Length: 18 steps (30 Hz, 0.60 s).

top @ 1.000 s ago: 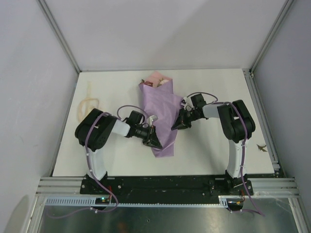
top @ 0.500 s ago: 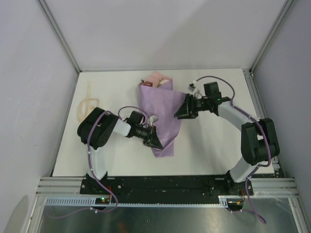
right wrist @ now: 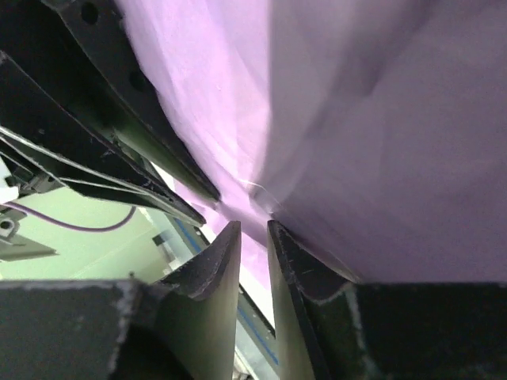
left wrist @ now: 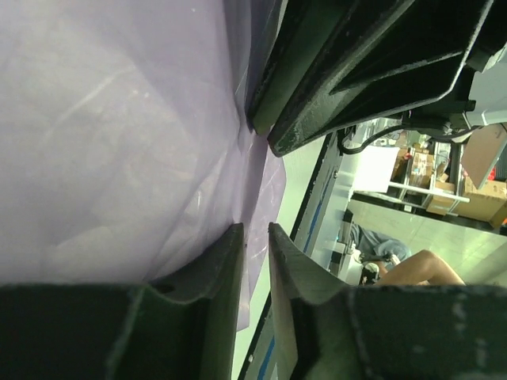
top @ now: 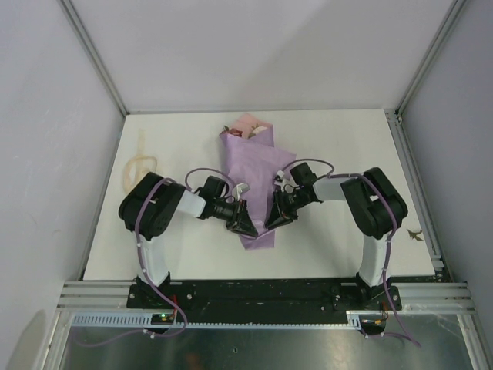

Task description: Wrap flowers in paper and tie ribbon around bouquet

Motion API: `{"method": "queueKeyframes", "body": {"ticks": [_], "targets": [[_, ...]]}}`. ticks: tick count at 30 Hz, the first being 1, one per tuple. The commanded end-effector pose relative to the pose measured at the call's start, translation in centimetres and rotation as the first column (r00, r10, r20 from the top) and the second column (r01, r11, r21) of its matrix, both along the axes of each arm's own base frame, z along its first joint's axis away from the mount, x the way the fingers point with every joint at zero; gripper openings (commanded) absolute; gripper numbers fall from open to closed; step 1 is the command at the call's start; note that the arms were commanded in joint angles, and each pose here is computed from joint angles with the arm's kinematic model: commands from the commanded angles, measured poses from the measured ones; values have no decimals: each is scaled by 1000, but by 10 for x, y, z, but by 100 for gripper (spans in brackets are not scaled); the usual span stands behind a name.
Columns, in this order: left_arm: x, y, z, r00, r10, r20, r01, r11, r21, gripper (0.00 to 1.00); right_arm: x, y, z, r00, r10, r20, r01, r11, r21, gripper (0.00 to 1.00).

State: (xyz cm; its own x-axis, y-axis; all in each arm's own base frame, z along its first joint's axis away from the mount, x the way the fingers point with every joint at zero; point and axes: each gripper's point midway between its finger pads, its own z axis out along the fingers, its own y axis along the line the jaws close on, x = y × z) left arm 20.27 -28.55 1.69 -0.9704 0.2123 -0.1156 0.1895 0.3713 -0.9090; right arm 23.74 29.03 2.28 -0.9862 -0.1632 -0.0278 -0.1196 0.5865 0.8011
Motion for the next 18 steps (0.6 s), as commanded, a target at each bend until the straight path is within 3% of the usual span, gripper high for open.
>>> {"method": "queueKeyframes", "body": {"ticks": [1, 7, 18], "targets": [[19, 16, -13, 992, 109, 64, -115, 989, 92, 29, -4, -14, -32, 988, 96, 121, -72, 979, -189, 26], [55, 35, 1, 969, 237, 73, -242, 968, 69, 36, -11, -21, -47, 978, 171, 122, -130, 949, -286, 24], [180, 76, 0, 878, 458, 136, -468, 882, 54, 43, -16, -29, -59, 974, 215, 71, -182, 928, -325, 21]]}}
